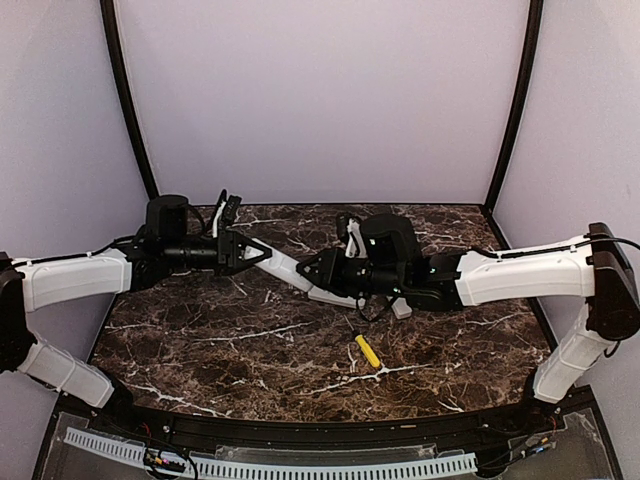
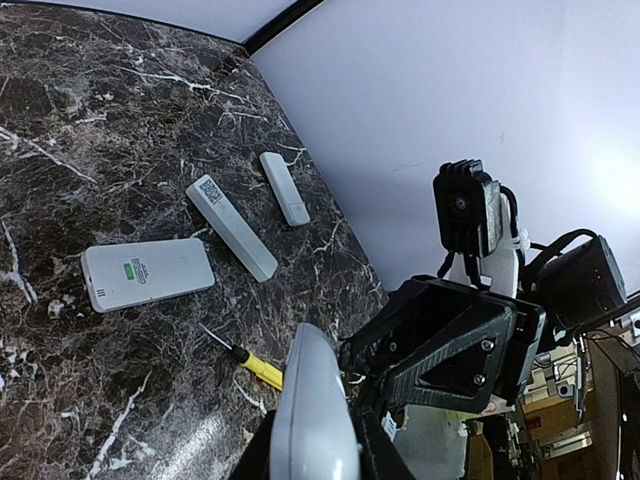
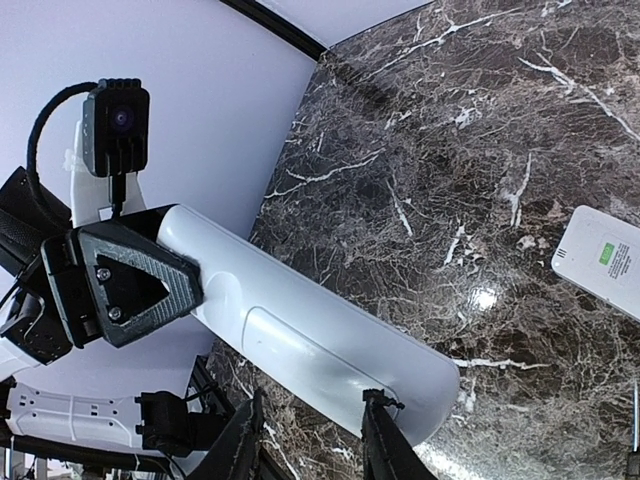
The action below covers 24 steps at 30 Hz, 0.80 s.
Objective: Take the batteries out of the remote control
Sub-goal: Remove the battery cover from the remote control.
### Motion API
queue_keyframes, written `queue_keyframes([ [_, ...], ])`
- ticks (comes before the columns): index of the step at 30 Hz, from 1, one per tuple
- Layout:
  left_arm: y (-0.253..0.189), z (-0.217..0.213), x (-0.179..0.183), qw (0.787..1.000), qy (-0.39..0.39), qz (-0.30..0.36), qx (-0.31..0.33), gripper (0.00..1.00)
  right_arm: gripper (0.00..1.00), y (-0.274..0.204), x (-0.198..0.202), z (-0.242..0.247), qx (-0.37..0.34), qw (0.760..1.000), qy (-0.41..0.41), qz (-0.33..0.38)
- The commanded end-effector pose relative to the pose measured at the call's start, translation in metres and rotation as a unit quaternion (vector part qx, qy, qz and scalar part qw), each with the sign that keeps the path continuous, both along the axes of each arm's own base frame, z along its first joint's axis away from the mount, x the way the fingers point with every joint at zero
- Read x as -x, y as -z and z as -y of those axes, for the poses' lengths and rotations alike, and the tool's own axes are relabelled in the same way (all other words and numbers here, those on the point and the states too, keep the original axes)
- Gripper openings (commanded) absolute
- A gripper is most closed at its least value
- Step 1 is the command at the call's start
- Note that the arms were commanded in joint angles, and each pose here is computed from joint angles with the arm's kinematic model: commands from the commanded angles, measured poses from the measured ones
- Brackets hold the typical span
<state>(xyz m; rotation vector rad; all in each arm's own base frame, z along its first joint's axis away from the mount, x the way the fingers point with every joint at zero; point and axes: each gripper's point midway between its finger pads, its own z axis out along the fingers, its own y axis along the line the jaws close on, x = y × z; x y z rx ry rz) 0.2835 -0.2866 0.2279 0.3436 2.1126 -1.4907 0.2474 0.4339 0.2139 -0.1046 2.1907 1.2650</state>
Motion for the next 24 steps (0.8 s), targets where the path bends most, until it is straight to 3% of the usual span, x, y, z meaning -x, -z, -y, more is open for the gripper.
queue_keyframes([
  [1, 0.001, 0.004, 0.006, 1.0, 0.012, 0.006, 0.006, 0.0, 0.32, -0.018, -0.001, -0.008, -0.032, 0.999, -0.012, 0.012],
  [24, 0.007, 0.0, 0.002, 1.0, -0.009, 0.002, -0.01, 0.0, 0.31, 0.006, -0.005, 0.01, 0.009, 1.0, 0.023, -0.009],
])
